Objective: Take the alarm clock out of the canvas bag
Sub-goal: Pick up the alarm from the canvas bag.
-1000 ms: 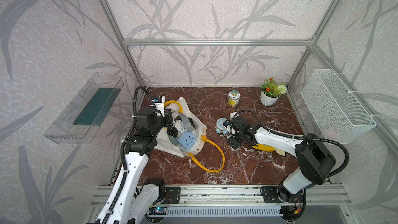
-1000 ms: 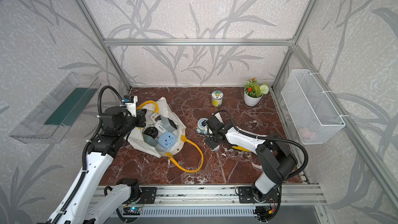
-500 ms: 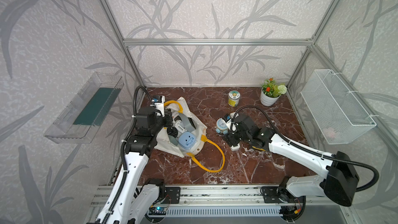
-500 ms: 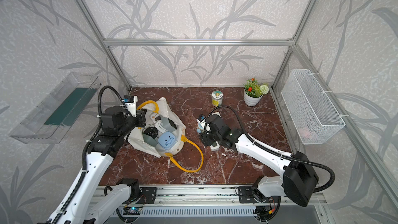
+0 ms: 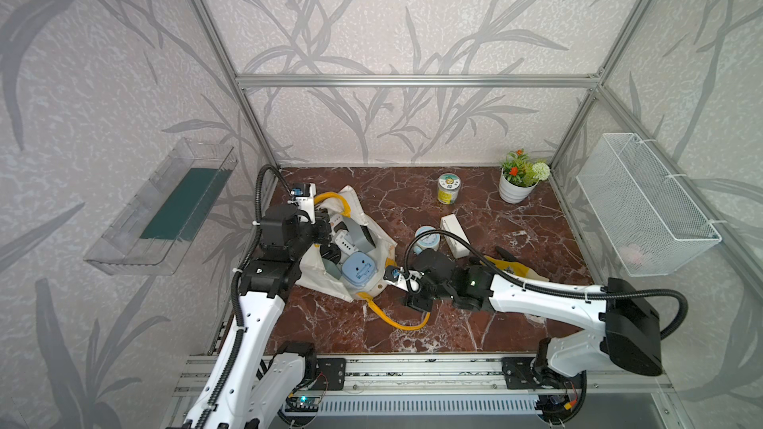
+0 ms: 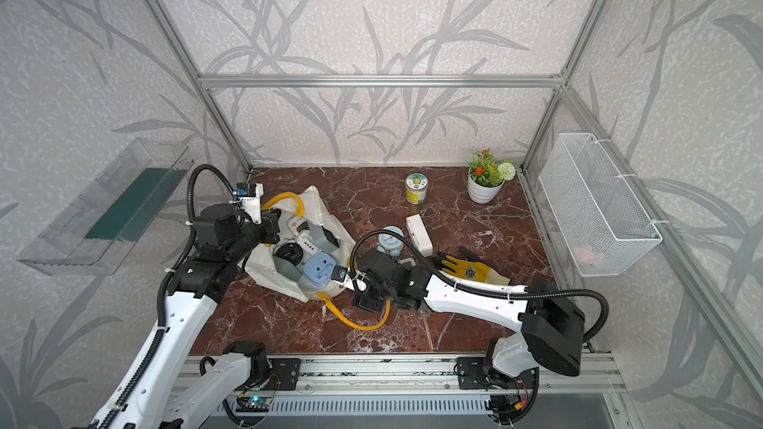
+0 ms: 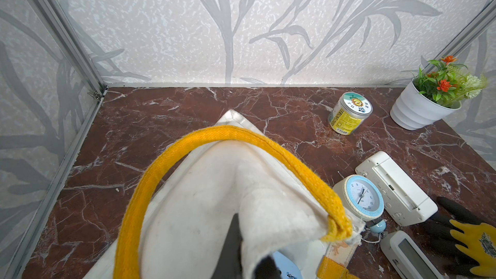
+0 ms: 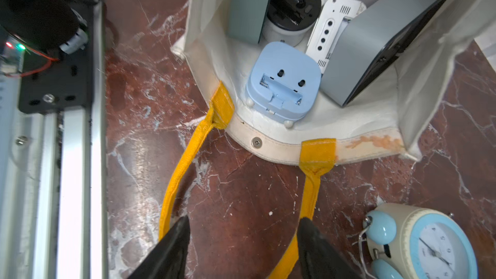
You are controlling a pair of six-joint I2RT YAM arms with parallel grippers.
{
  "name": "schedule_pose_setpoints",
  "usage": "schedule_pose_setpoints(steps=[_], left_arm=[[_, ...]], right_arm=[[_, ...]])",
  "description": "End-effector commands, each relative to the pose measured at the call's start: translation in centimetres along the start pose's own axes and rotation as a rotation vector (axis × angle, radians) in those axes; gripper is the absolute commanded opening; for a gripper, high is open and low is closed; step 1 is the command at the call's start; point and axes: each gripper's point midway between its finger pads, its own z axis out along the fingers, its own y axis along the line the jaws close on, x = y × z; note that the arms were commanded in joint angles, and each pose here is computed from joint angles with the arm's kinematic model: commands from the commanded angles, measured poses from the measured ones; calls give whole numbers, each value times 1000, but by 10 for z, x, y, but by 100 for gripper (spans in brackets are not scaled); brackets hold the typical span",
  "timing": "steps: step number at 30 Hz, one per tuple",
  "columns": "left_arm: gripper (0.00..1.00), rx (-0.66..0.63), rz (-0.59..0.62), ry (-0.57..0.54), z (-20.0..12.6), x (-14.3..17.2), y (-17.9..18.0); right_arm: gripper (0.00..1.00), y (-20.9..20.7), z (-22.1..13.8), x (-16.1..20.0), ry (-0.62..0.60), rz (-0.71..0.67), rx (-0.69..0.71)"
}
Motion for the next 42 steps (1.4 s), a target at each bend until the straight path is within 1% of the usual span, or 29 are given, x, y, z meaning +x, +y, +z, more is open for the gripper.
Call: schedule_pose_setpoints(steps=[1,5,8,10,11,17,19,24,30,42], left_arm=[[0,21,-5,-84,-13,-23,-5],[0,38,-14,-68,-13,-20,-8],[0,47,-22,-64,-15,-19,-10],[0,56,-23,-63,-16,-18,-12],[0,59,-23,-64,-18,-19,-13],[0,81,-23,-69,-22,-20,-17],[0,101,-26,-66,-22,-21,-20],[0,121,-22,-63,-26,-22,-24],[0,135,-21,-63,-30,-21,-27],[0,187,-34,-41,-32,-16,-36]], right_arm=[[64,-4,2,-30,-75,-141,-12],[64,1,22,-39,-88,-218,-47],[63,6,37,-45,-74,-290,-67],[62,9,41,-51,-75,-336,-73],[62,11,52,-47,-55,-352,-86],[60,13,76,-46,-15,-422,-121],[58,12,85,-43,7,-438,-124],[57,8,106,-31,66,-471,-124],[55,10,123,-25,87,-484,-141],[54,0,142,-22,118,-515,-92]])
